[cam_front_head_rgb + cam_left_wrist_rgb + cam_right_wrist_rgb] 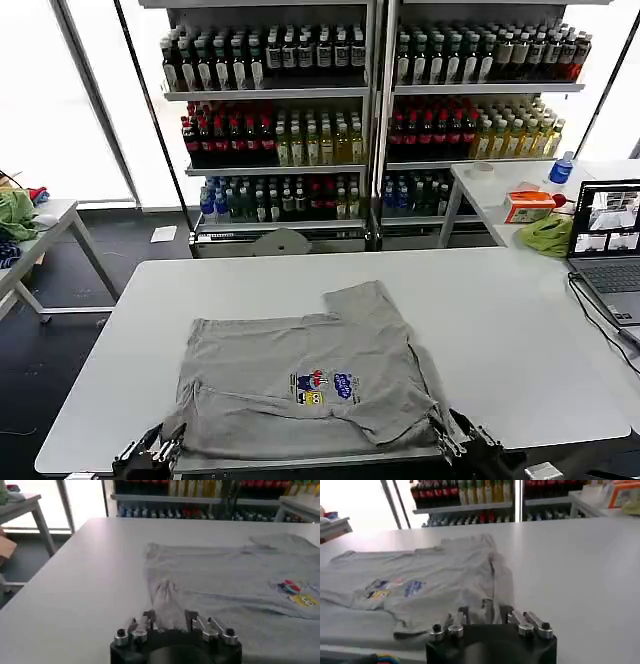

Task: Fold and organize the clothes.

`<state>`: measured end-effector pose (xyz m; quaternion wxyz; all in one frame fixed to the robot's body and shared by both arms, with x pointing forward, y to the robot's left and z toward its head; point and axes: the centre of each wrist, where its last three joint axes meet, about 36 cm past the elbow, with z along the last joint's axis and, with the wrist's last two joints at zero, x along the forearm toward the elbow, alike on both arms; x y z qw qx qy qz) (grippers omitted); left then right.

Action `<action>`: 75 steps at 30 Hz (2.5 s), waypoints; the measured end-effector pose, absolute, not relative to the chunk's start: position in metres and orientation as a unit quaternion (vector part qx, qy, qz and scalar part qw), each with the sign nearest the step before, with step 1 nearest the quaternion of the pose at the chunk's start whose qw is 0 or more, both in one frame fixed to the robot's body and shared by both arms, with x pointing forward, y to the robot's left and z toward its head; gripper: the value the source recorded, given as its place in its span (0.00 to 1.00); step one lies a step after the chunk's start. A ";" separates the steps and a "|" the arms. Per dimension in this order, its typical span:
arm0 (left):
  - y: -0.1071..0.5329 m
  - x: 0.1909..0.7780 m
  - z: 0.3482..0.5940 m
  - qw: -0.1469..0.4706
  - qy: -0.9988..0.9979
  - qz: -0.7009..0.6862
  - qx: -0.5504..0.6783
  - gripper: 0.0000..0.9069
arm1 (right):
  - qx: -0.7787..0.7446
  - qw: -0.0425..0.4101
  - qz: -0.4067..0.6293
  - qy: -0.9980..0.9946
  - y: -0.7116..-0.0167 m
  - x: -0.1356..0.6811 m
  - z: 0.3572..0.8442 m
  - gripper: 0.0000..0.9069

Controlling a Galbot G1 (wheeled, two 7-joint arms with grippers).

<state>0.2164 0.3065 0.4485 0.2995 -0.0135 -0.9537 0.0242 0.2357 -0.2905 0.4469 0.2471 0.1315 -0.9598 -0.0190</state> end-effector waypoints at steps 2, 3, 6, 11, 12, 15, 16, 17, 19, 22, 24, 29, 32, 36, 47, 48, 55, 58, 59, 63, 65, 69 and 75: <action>0.309 0.218 0.452 0.295 -0.955 0.021 -0.014 1.00 | 0.136 0.237 -0.017 -0.962 -0.293 0.242 0.451 1.00; 0.310 0.219 0.454 0.294 -0.956 0.018 -0.013 1.00 | 0.138 0.232 -0.016 -0.963 -0.294 0.246 0.454 1.00; 0.315 0.223 0.458 0.287 -0.958 0.012 -0.013 1.00 | 0.151 0.217 -0.013 -0.964 -0.297 0.259 0.460 1.00; 0.324 0.234 0.464 0.275 -0.961 0.005 -0.020 1.00 | 0.171 0.193 -0.011 -0.966 -0.304 0.295 0.467 1.00; 0.326 0.238 0.464 0.273 -0.962 0.003 -0.023 1.00 | 0.175 0.189 -0.011 -0.966 -0.306 0.304 0.469 1.00; 0.333 0.252 0.464 0.265 -0.964 0.000 -0.034 1.00 | 0.186 0.180 -0.010 -0.966 -0.310 0.335 0.472 1.00; 0.335 0.257 0.463 0.262 -0.964 -0.002 -0.036 1.00 | 0.188 0.179 -0.010 -0.966 -0.311 0.346 0.473 1.00; 0.337 0.262 0.462 0.261 -0.965 -0.002 -0.040 1.00 | 0.190 0.177 -0.010 -0.966 -0.312 0.359 0.474 1.00; 0.341 0.274 0.460 0.258 -0.965 -0.004 -0.048 1.00 | 0.193 0.174 -0.010 -0.966 -0.313 0.384 0.476 1.00; 0.350 0.293 0.456 0.256 -0.965 -0.007 -0.058 1.00 | 0.197 0.174 -0.011 -0.965 -0.314 0.419 0.476 1.00; 0.356 0.307 0.454 0.255 -0.965 -0.007 -0.063 1.00 | 0.199 0.176 -0.011 -0.964 -0.314 0.441 0.474 1.00; 0.369 0.344 0.449 0.253 -0.964 -0.006 -0.078 1.00 | 0.200 0.190 -0.010 -0.961 -0.308 0.493 0.467 1.00; 0.375 0.365 0.447 0.253 -0.964 -0.004 -0.086 1.00 | 0.200 0.200 -0.013 -0.959 -0.303 0.520 0.463 1.00; 0.382 0.391 0.442 0.255 -0.963 0.003 -0.091 1.00 | 0.203 0.215 -0.018 -0.955 -0.291 0.551 0.457 1.00; 0.389 0.443 0.425 0.271 -0.958 0.015 -0.094 1.00 | 0.205 0.263 -0.025 -0.943 -0.258 0.600 0.428 1.00; 0.389 0.446 0.424 0.273 -0.957 0.015 -0.094 1.00 | 0.206 0.266 -0.025 -0.941 -0.255 0.602 0.426 1.00; 0.388 0.461 0.418 0.280 -0.955 0.020 -0.097 1.00 | 0.207 0.284 -0.023 -0.936 -0.238 0.614 0.415 0.19; 0.387 0.465 0.417 0.280 -0.955 0.022 -0.098 1.00 | 0.205 0.292 -0.022 -0.934 -0.234 0.616 0.409 0.00; 0.387 0.466 0.416 0.280 -0.955 0.022 -0.098 1.00 | 0.204 0.294 -0.022 -0.934 -0.234 0.617 0.408 0.00; 0.383 0.469 0.413 0.283 -0.953 0.023 -0.101 1.00 | 0.202 0.297 -0.024 -0.933 -0.232 0.618 0.404 0.00; 0.382 0.471 0.412 0.284 -0.953 0.024 -0.102 1.00 | 0.201 0.298 -0.025 -0.933 -0.232 0.618 0.404 0.00; 0.379 0.474 0.409 0.288 -0.952 0.024 -0.105 1.00 | 0.200 0.300 -0.030 -0.932 -0.232 0.617 0.402 0.00; 0.378 0.477 0.406 0.292 -0.950 0.022 -0.107 1.00 | 0.202 0.301 -0.035 -0.931 -0.231 0.616 0.402 0.00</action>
